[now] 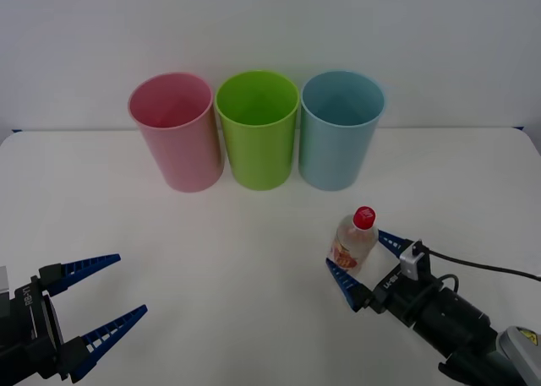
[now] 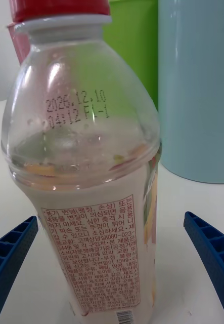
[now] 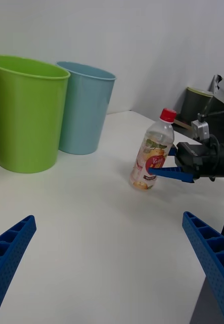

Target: Put cans in the blue bin and PET bottles in the pink bin and trash in the green bin.

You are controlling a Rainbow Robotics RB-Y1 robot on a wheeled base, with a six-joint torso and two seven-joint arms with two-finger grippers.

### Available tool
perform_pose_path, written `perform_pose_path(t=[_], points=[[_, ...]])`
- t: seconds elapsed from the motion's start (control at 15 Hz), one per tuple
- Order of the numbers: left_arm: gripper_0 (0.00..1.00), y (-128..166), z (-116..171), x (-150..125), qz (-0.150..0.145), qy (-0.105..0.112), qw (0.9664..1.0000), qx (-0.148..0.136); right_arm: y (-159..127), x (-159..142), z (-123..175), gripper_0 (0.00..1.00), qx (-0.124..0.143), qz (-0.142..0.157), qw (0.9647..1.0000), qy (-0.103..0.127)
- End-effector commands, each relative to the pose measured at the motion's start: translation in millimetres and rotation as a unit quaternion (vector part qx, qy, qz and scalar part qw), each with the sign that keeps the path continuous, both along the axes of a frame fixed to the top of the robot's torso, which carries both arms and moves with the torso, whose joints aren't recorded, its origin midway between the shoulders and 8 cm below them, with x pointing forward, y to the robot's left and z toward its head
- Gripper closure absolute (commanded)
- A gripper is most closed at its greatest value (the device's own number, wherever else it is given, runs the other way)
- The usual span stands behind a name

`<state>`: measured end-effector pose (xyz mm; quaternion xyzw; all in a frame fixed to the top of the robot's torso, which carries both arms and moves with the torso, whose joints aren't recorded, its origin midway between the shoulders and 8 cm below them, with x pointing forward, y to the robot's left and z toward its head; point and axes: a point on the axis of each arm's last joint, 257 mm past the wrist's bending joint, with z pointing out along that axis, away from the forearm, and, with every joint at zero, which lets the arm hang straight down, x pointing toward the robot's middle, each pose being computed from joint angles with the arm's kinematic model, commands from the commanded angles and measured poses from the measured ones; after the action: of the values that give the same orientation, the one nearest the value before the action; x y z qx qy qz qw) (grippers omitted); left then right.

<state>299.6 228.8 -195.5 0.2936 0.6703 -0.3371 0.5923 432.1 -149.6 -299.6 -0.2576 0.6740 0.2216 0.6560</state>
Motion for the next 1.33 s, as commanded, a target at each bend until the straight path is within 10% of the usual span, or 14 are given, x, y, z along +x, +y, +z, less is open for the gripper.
perform_pose_path(t=[0.07,0.67,0.73,0.8,0.87,1.33], points=[[0.0,0,0,0,0.0,0.0,1.0,0.0,2,7,1,0.0,-0.001,-0.007,1.0,-0.001],[0.0,0,0,0,0.0,0.0,1.0,0.0,10,16,7,0.0,-0.001,-0.012,0.9999,-0.007],[0.0,0,0,0,0.0,0.0,1.0,0.0,10,16,7,0.27,-0.004,-0.011,0.9999,-0.008],[0.0,0,0,0,0.0,0.0,1.0,0.0,11,16,8,0.88,-0.001,-0.011,0.9999,-0.009],[0.0,0,0,0,0.0,0.0,1.0,0.0,11,16,9,1.0,0.0,-0.012,0.9999,-0.01],[0.0,0,0,0,0.0,0.0,1.0,0.0,10,18,13,1.0,0.007,-0.016,0.9997,-0.015]])
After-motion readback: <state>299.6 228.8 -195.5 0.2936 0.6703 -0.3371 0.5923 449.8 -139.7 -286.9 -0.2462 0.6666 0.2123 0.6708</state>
